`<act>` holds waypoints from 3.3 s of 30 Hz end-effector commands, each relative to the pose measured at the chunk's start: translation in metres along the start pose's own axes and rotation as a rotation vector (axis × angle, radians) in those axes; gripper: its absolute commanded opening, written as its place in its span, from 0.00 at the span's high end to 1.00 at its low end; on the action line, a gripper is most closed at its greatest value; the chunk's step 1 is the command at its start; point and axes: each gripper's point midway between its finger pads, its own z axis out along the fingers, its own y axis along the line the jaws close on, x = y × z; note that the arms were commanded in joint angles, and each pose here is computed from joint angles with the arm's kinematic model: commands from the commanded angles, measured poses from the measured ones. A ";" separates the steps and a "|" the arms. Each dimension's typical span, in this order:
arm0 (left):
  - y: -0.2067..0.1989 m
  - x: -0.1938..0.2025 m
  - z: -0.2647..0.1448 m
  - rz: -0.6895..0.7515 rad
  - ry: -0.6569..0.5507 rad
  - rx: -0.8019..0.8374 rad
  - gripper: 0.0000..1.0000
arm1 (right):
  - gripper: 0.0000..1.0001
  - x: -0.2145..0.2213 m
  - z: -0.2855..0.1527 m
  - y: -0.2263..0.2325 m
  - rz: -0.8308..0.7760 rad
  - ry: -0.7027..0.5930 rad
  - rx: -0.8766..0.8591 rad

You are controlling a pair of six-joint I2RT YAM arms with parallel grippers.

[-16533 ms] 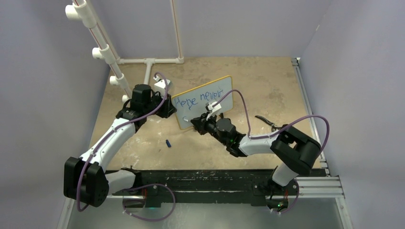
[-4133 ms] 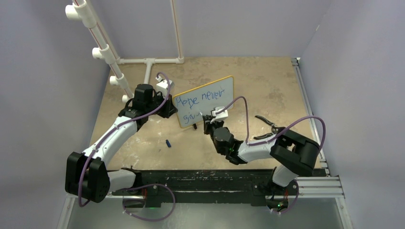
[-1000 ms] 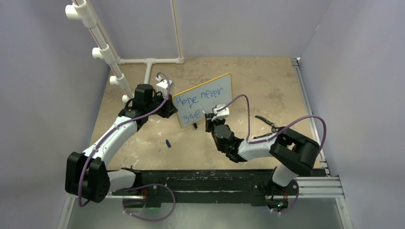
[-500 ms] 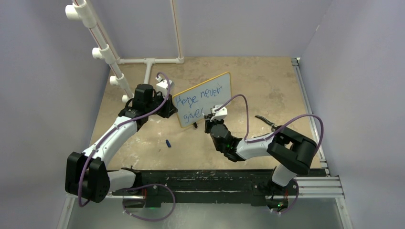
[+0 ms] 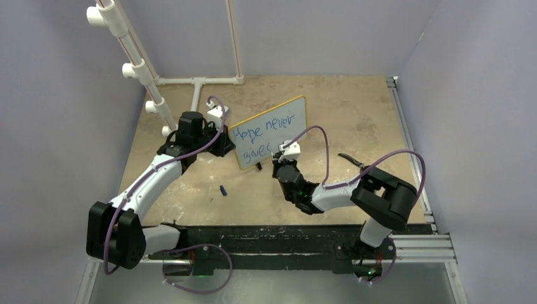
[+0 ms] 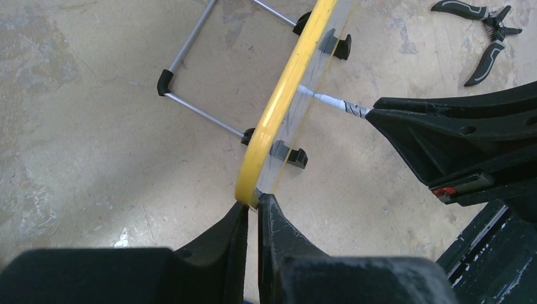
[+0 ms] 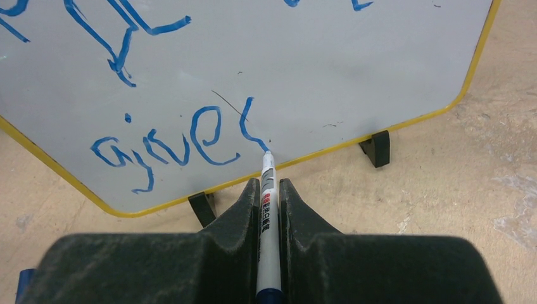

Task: Write a sentence on the whiteboard

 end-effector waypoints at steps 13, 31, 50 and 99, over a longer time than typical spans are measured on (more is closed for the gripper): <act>-0.004 -0.006 -0.002 0.026 -0.017 0.011 1.00 | 1.00 -0.013 0.003 0.025 0.042 -0.033 -0.111; -0.004 -0.005 -0.003 0.026 -0.015 0.009 1.00 | 1.00 -0.059 0.000 -0.025 0.120 -0.095 -0.064; -0.003 -0.003 -0.002 0.023 -0.009 0.008 1.00 | 1.00 -0.069 0.015 -0.020 0.102 -0.109 -0.113; -0.004 -0.005 -0.003 0.026 -0.015 0.010 1.00 | 1.00 -0.082 0.024 -0.031 0.087 -0.140 -0.012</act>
